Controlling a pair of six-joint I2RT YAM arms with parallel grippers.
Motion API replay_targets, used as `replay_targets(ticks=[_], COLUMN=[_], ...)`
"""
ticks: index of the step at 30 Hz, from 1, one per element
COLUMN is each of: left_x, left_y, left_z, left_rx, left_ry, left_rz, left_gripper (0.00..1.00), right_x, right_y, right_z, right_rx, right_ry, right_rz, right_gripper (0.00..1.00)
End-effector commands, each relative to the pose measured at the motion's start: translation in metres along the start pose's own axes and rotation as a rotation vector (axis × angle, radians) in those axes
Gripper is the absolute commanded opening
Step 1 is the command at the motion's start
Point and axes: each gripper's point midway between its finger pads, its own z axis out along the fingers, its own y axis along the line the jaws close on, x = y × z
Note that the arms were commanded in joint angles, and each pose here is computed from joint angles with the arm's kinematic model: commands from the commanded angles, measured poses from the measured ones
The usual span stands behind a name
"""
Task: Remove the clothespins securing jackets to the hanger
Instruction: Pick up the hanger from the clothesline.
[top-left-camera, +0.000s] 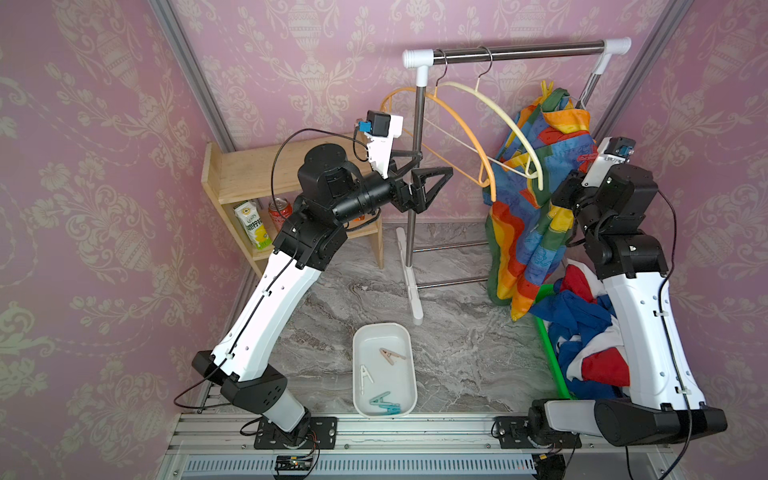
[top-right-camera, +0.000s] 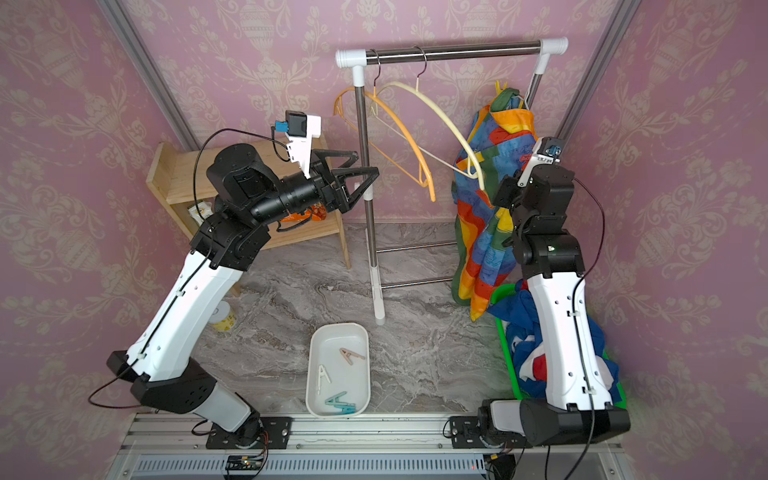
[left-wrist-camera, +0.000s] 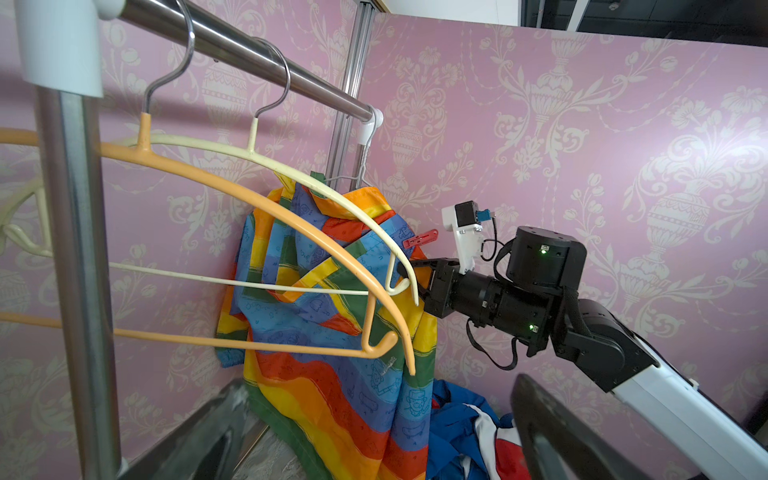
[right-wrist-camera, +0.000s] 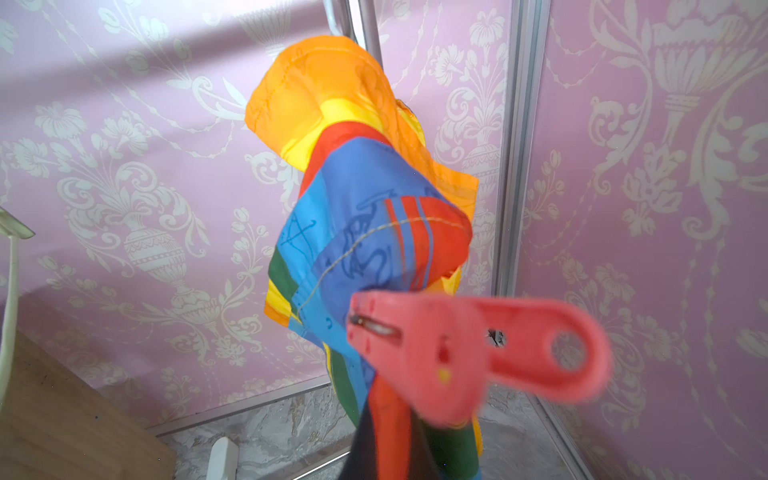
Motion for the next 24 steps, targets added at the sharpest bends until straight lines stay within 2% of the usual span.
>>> replay_targets(ticks=[1,7,14,16,21,24], left_x=[-0.015,-0.018,-0.035,-0.040,-0.039,-0.040], left_y=[-0.013,-0.016,-0.027,-0.030,-0.035,-0.043], left_z=[-0.009,-0.005,-0.005,-0.006,0.001,0.002], left_rx=[0.051,0.079,0.103,0.108,0.141,0.167], left_ry=[-0.040,-0.047,-0.058,-0.067,-0.058,-0.057], left_rz=[-0.004,-0.028,-0.003,0.008,-0.020,-0.023], left_gripper=[0.99,0.99,0.98,0.98,0.97,0.97], right_x=[-0.060,-0.097,-0.116,-0.121,-0.116,-0.114], right_y=[0.001,-0.006,-0.005,-0.005,0.001,0.000], right_z=[-0.048,-0.103,-0.149,-0.153,-0.131,-0.136], right_rx=[-0.036,-0.040,-0.087,-0.085,-0.094,-0.097], right_ry=[-0.168,-0.293,-0.373,-0.388,-0.341,-0.347], right_rz=[0.000,-0.002,-0.020,-0.033,-0.051,-0.034], right_gripper=[0.00,0.00,0.00,0.00,0.00,0.00])
